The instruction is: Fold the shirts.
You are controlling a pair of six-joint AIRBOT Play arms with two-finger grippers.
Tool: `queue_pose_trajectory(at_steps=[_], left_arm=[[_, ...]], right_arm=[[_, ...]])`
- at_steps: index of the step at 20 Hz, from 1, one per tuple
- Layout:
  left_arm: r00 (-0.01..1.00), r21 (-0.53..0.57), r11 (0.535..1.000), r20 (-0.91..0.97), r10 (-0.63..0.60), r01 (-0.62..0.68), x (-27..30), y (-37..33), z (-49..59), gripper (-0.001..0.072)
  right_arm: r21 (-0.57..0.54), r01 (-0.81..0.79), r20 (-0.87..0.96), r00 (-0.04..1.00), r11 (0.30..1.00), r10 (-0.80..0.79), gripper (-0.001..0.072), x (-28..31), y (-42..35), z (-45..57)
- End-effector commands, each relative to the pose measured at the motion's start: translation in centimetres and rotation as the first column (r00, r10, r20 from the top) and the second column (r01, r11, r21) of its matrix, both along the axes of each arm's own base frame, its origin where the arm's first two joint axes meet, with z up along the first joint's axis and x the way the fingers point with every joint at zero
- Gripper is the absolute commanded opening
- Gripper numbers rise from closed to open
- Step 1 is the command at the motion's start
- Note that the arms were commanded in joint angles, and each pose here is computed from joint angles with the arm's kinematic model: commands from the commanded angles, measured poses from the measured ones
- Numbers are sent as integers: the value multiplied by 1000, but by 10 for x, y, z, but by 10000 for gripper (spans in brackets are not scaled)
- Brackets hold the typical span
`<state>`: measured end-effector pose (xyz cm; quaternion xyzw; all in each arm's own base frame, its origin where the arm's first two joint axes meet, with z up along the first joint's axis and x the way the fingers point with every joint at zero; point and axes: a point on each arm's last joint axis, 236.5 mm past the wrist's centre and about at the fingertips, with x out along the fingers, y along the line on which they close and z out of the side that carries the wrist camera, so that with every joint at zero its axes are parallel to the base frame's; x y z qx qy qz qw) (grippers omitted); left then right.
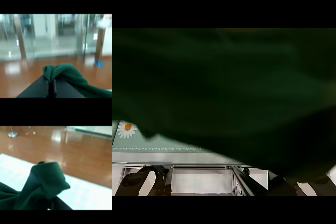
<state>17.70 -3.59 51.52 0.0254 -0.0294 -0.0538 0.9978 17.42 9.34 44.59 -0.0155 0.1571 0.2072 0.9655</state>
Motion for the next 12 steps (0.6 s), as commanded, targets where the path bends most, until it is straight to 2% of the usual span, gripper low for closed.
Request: queue_pose_trajectory(at_steps=[1,5,7,10,12], left_arm=[[957,-9,999,-288,-44,43,10,-7,-84,27],[795,-207,969,-562,-228,132,56,-34,-205,27],[730,-285,955,-635,-251,80,84,-31,-271,27],[708,-353,934,-675,-208,-63,131,-10,-362,27],[690,-385,914,-697,-197,-128,158,-5,-407,27]], right_arm=[[-20,-5,-161,987,1000,2,29,-16,-1,-42],[-26,-19,-441,898,999,6,29,17,-1,-141],[-21,33,-524,851,999,-39,29,56,-8,-199],[-94,224,-548,802,970,-239,29,136,-48,-276],[-75,285,-586,763,955,-274,29,188,-58,-309]])
